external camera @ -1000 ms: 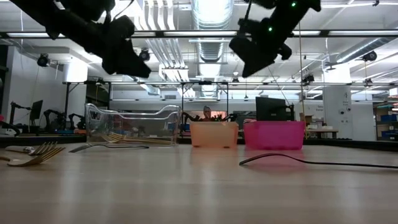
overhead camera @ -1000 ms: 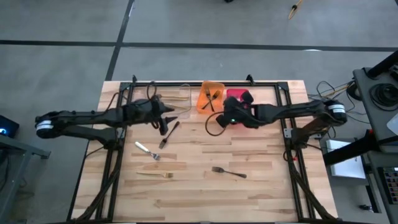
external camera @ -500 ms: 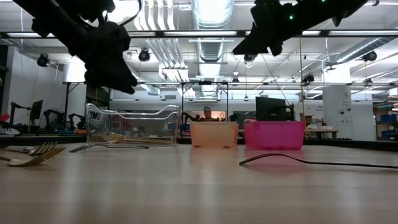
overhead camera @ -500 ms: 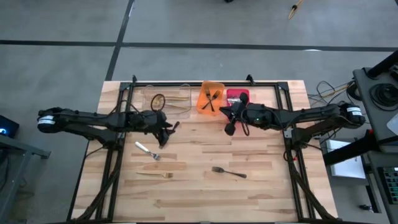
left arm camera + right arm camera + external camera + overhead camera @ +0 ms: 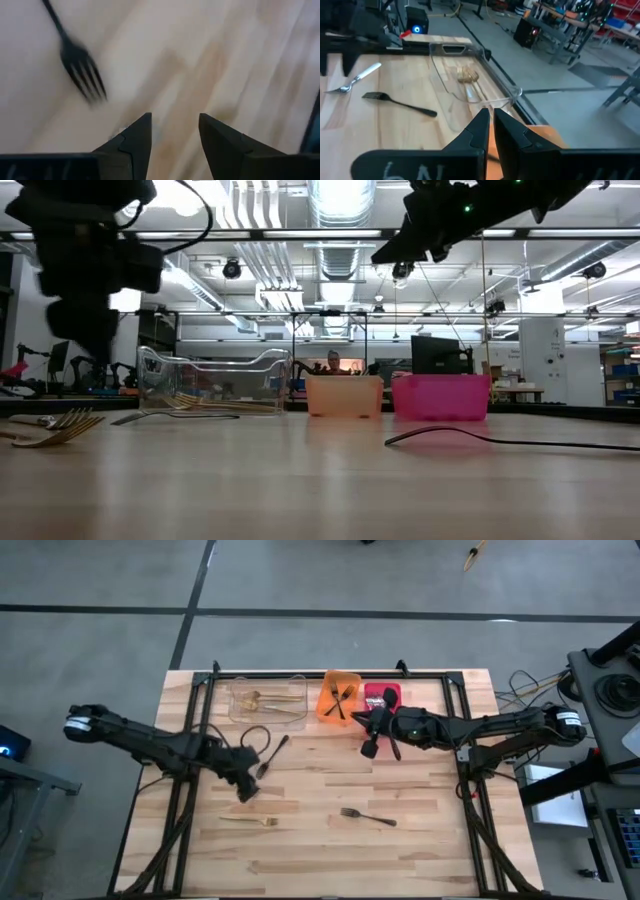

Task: Sort silverware by color (type)
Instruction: Put the black fork into the orange bin

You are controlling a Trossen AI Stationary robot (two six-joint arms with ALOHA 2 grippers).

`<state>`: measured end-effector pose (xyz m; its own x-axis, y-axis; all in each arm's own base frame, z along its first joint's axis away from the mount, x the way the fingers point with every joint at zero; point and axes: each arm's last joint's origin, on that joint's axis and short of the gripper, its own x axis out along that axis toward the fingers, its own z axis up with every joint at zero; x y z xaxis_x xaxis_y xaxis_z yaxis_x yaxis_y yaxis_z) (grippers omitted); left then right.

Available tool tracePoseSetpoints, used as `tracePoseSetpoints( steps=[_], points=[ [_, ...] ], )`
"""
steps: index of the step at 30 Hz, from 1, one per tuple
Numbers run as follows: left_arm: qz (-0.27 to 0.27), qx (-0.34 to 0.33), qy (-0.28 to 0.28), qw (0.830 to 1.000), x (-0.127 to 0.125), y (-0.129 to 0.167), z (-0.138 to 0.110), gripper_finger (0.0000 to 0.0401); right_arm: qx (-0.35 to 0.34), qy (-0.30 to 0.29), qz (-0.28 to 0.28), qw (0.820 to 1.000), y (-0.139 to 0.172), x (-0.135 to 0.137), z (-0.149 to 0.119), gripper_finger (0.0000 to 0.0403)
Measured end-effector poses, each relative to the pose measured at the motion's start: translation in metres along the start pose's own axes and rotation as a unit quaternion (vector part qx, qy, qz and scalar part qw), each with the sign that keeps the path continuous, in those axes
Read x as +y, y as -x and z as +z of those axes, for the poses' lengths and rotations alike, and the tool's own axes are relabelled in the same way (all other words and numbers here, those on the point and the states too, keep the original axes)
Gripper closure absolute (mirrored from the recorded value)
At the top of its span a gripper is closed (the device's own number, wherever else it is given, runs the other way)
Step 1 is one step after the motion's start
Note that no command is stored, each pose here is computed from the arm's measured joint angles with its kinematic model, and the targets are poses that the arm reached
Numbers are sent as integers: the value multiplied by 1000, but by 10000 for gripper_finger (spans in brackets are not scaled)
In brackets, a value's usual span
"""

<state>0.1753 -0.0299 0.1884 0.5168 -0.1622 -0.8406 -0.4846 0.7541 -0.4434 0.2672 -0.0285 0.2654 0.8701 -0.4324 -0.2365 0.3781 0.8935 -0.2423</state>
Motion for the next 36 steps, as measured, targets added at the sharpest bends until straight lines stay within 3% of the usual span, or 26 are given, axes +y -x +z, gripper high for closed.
tracePoseSetpoints(
  steps=[5,13,24,36],
  points=[
    [-47,80,-19,995,-9,1,-14,256,-24,13,-4,1000,0,-1,5,385],
    [-65,68,-84,992,-42,11,-8,256,-37,34,-6,999,0,-2,12,385],
    [12,81,-148,986,-62,-12,4,256,-49,56,-10,997,1,-4,25,385],
    [191,0,-168,967,-64,-41,22,256,-45,83,-11,995,2,-6,33,385]
  ],
)
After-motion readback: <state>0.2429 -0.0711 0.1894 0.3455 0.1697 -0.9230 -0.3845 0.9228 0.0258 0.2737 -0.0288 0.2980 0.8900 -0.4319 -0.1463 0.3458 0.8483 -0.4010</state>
